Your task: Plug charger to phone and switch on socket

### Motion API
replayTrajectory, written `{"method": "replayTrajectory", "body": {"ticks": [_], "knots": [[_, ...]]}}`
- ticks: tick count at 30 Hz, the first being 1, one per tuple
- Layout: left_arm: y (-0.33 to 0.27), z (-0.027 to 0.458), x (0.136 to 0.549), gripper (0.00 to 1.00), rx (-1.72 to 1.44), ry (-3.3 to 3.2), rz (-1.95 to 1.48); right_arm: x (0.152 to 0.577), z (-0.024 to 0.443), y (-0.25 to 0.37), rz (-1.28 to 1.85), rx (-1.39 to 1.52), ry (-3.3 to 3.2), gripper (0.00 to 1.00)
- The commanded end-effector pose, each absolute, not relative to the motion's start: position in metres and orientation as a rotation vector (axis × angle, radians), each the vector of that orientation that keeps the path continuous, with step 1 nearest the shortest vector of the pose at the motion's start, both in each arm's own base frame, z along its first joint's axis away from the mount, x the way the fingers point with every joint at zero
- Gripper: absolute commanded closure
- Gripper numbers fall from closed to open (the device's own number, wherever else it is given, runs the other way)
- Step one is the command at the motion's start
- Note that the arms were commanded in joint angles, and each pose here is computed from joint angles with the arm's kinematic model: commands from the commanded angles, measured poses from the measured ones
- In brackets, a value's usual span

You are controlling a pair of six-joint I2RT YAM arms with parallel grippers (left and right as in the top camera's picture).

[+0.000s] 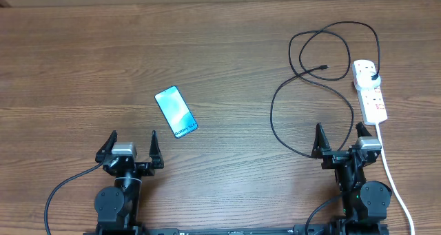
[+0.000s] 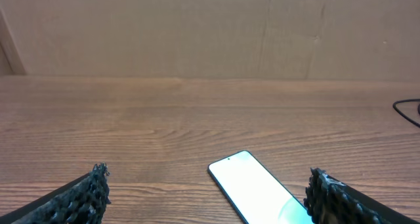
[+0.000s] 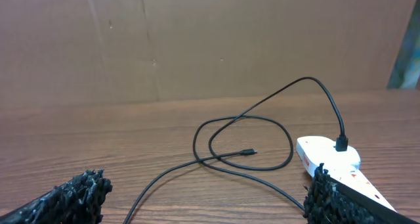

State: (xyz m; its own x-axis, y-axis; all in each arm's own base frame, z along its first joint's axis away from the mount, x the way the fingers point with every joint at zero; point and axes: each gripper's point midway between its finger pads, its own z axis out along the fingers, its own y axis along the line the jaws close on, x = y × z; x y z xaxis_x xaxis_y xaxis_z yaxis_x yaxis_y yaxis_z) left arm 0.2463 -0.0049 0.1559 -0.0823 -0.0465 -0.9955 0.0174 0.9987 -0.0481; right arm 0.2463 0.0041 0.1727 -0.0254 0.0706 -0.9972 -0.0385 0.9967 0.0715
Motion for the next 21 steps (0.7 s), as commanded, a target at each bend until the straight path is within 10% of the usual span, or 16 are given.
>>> {"method": "replayTrajectory", "body": {"ticks": [1, 21], "knots": [[-0.004, 0.156, 0.246, 0.0, -0.005, 1.648, -0.036, 0.247, 0.168, 0.003, 0.078, 0.027, 1.601, 0.0], [-0.032, 0.16, 0.244, 0.0, -0.002, 1.654, -0.287, 0.247, 0.168, 0.005, 0.083, 0.022, 1.601, 0.0]]}}
